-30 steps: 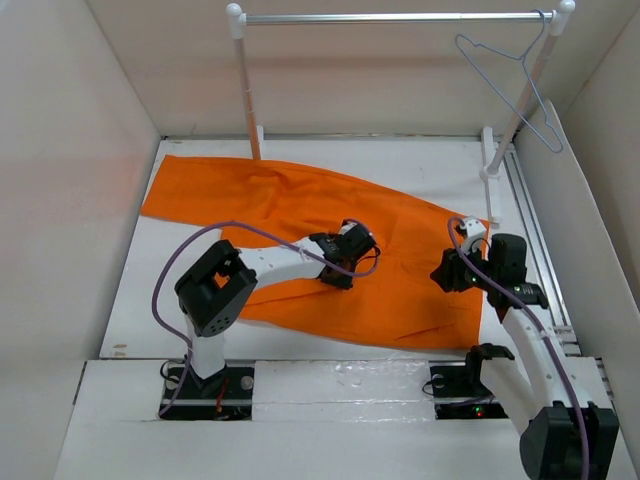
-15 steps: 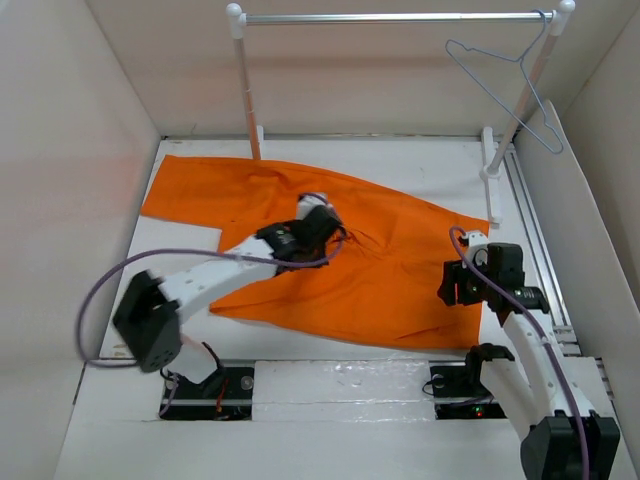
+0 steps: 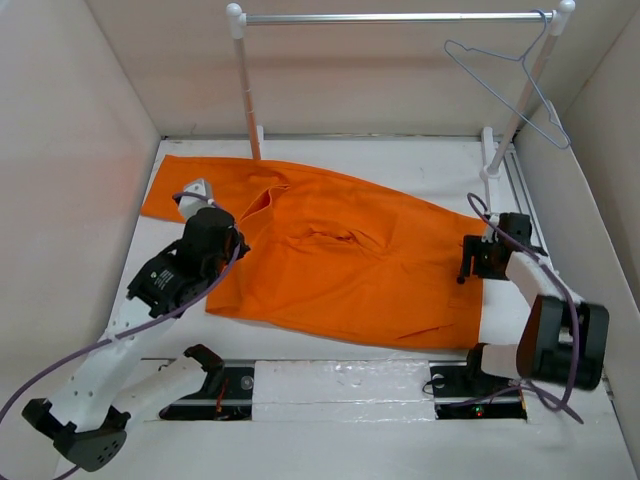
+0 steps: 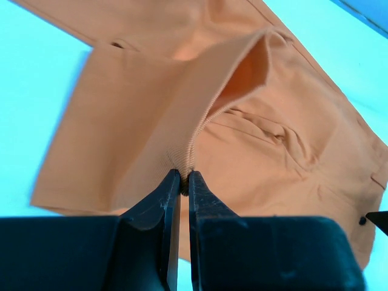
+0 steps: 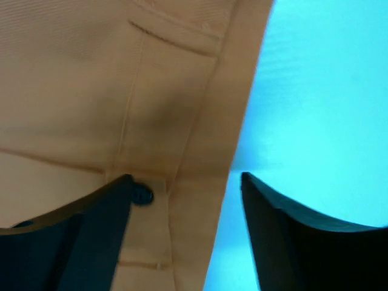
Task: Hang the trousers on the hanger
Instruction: Flatten out the trousers at the center of the board.
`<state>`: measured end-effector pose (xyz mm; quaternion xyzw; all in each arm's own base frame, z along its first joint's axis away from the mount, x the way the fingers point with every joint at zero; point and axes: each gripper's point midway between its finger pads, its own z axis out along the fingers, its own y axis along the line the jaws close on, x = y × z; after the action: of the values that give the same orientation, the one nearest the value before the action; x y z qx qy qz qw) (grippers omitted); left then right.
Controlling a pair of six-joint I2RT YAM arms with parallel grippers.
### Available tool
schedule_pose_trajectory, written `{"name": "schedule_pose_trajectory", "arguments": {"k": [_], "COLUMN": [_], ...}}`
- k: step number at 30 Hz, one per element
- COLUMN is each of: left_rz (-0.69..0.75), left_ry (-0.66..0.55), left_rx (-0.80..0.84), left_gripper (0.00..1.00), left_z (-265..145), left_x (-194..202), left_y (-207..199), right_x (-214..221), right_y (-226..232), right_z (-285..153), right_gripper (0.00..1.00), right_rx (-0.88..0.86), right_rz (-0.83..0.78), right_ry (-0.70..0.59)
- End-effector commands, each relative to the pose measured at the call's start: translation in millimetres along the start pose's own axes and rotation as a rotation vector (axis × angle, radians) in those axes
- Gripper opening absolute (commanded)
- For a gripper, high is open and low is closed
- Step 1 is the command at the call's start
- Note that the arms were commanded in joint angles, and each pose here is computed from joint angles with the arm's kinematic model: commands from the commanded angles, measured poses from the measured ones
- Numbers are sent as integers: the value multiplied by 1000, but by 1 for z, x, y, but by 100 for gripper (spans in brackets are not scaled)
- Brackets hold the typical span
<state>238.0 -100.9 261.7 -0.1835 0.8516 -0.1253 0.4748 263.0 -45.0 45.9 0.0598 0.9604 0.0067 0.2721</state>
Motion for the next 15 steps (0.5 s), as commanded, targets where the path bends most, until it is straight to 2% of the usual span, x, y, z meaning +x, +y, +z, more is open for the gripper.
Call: {"name": "schedule_pose_trajectory", "arguments": {"k": [1,3,4,6,7,9,10,11,15], "left_rz": [-32,-52,-57,-69,-74,-87,-87,-89,-75], "left_ry": [-68,-102,-112,-131,-140,-162,-163,-168,-167], "left_rx": [-65,-68,-64,-64,-64,-71,-71,-72,-76], "left_gripper": [0,0,0,0,0,0,0,0,0], "left_z": [-13,-22,-25,-33,-36,-46,-46,-49,-51], "left_x": [-12,-22,-26,-35,-38,-48,-48,-50,-51], "left_y": [23,27,27,27,27,30,30,31,33], "right_x": [-27,-34,-37,-57,-60,-105,-101,-128,-164], "right_y": [8,10,9,11,15,14,15,21,15], "right_z": [27,36,40,44,50,55,60,56,50], "right_gripper": [72,60,41,18,0,0,0,0,2], "right_rx": [-78,-92,-98,-113,-139,-157,-166,-184,-143], "right_rz": [-21,-9,21,31,33,3,-6,-42,-86], "right_ry": [-41,-69,-81,-155,-150,-214,-195,-253,-292]}}
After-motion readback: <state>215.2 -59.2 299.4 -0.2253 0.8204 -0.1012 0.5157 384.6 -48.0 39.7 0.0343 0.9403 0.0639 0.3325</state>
